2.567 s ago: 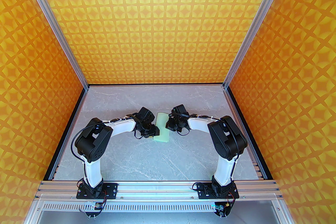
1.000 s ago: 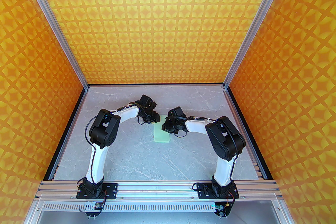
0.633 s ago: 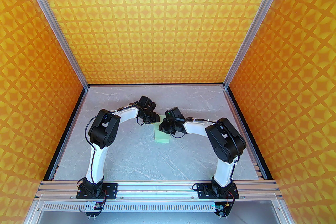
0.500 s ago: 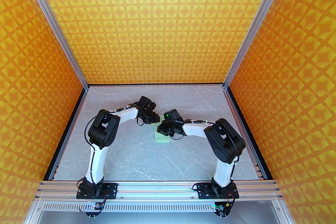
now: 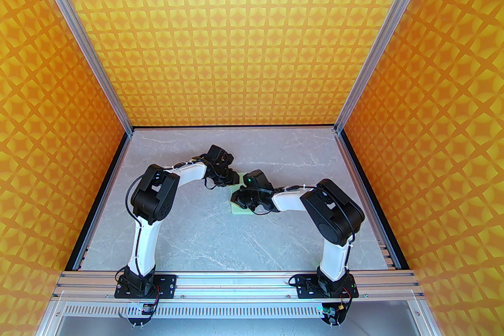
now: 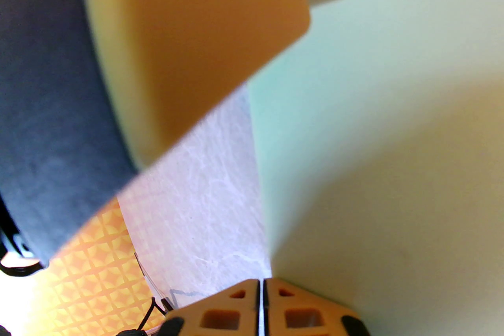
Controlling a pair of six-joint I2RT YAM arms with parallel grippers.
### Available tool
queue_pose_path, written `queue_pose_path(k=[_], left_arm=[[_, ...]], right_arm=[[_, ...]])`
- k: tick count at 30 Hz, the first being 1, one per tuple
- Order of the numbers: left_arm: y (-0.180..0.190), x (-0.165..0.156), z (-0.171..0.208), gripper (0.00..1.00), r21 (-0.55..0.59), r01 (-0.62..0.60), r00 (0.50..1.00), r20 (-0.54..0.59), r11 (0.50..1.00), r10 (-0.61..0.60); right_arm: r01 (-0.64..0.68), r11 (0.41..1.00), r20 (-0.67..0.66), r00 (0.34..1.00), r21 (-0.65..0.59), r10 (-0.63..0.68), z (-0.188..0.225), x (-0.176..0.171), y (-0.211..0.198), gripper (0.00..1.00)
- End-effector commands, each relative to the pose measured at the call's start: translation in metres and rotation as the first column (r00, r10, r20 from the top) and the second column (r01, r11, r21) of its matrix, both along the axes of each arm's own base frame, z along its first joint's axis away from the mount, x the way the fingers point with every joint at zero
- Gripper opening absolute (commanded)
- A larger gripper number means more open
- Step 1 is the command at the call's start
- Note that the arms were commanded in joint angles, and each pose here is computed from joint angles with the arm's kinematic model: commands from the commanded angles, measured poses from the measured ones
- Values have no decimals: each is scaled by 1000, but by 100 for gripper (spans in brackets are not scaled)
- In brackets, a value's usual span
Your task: Fold a paper plane with a square sheet of paper (fold left side to right side)
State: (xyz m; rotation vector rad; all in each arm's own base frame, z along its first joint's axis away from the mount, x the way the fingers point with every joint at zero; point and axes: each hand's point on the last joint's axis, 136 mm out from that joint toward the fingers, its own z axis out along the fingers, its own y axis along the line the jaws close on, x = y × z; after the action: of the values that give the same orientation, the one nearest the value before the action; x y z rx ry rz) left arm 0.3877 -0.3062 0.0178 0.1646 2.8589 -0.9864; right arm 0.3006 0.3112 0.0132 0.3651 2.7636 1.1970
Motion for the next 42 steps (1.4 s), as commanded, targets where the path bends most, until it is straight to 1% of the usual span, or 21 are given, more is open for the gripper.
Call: queue_pose_path(k=[1, 12, 20, 22, 25, 30, 32, 42], left_arm=[[13, -12, -11, 30, 41, -14, 999, -51, 999, 16], [15, -13, -8, 30, 38, -17, 999, -45, 999, 19], [21, -15, -13, 29, 46, -24, 998, -52, 999, 26], [23, -14, -15, 25, 56, -30, 998, -53, 998, 32], [27, -13, -21, 18, 76, -47, 997, -59, 996, 51], [35, -15, -34, 13, 110, -71, 994, -79, 991, 80], [38, -15, -38, 9, 120, -85, 992, -84, 989, 96], [41, -14, -42, 8, 127, -98, 990, -88, 987, 110]], right_arm=[[-2, 1000, -43, 999, 0, 2, -12, -10, 5, 10], [-26, 998, -61, 998, -52, 23, -22, -21, 6, 10], [-75, 976, -100, 993, -204, 55, -31, -35, -11, 9], [-83, 972, -114, 992, -221, 59, -33, -38, -14, 7], [-98, 969, -138, 988, -228, 67, -39, -46, -14, 6], [-107, 968, -160, 985, -229, 71, -41, -59, -12, 2], [-114, 967, -162, 984, -227, 78, -40, -64, -10, 2], [-81, 981, -166, 985, -176, 52, -41, -95, -16, 1]])
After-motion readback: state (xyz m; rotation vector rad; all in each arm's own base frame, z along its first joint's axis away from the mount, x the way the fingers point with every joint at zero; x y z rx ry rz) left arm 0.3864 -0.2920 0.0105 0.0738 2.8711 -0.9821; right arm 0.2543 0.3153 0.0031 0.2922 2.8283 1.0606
